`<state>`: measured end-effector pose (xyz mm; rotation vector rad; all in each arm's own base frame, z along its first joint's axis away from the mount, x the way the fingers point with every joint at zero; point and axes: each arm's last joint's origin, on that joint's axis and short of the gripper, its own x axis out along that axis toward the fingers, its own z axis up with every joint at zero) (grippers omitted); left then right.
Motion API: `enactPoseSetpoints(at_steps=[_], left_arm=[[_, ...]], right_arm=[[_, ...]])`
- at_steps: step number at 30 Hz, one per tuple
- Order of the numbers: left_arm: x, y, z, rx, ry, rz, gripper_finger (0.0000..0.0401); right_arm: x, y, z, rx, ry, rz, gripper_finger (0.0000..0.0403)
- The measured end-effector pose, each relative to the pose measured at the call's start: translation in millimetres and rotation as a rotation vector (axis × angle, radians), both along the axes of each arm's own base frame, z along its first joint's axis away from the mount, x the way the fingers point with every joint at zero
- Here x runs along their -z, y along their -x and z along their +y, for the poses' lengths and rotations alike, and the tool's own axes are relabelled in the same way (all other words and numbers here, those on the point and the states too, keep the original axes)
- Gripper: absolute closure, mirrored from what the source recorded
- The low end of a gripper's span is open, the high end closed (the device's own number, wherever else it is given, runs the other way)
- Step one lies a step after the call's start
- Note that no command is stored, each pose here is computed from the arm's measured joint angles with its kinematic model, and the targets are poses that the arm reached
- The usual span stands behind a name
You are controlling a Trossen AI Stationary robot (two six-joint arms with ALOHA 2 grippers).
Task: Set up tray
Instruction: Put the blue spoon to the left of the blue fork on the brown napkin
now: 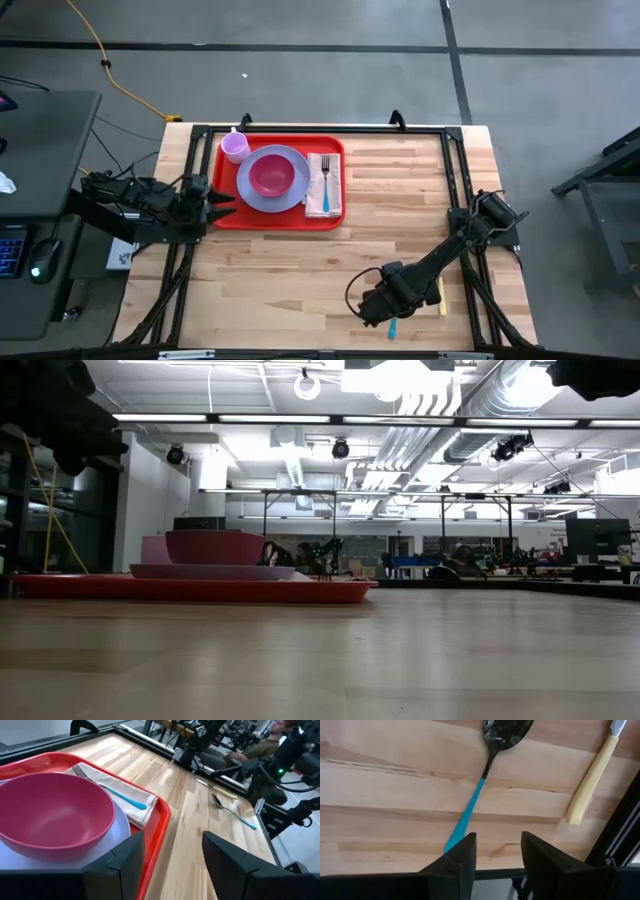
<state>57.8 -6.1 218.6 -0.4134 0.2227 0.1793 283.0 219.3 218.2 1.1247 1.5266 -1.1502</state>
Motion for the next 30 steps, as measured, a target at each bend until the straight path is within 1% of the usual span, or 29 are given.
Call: enactPoseSetpoints(at_steps=[8,10,14,16,20,27,30], left_arm=[[0,0,-1,0.032,-0.009,0.005,0.0174],[0,0,-1,0.033,-0.009,0.004,0.0174],[0,0,-1,0.037,-0.008,0.005,0.0174],[0,0,-1,0.037,-0.008,0.005,0.0174],[0,0,-1,0.040,-0.007,0.006,0.0174],[0,0,-1,0.038,0.002,0.005,0.0174],[0,0,-1,0.037,0.005,0.004,0.0174]], right_arm=[[2,-1,-2,0.004,0.034,-0.023,0.0269],[11,0,-4,0.013,0.025,-0.014,0.0269],[36,4,-5,0.035,-0.026,0.002,0.0269],[44,8,-7,0.044,-0.031,0.030,0.0269],[52,12,-12,0.049,-0.017,0.063,0.0269],[68,10,-12,0.044,-0.051,-0.014,0.0269],[74,13,-14,0.047,-0.047,-0.006,0.0269]])
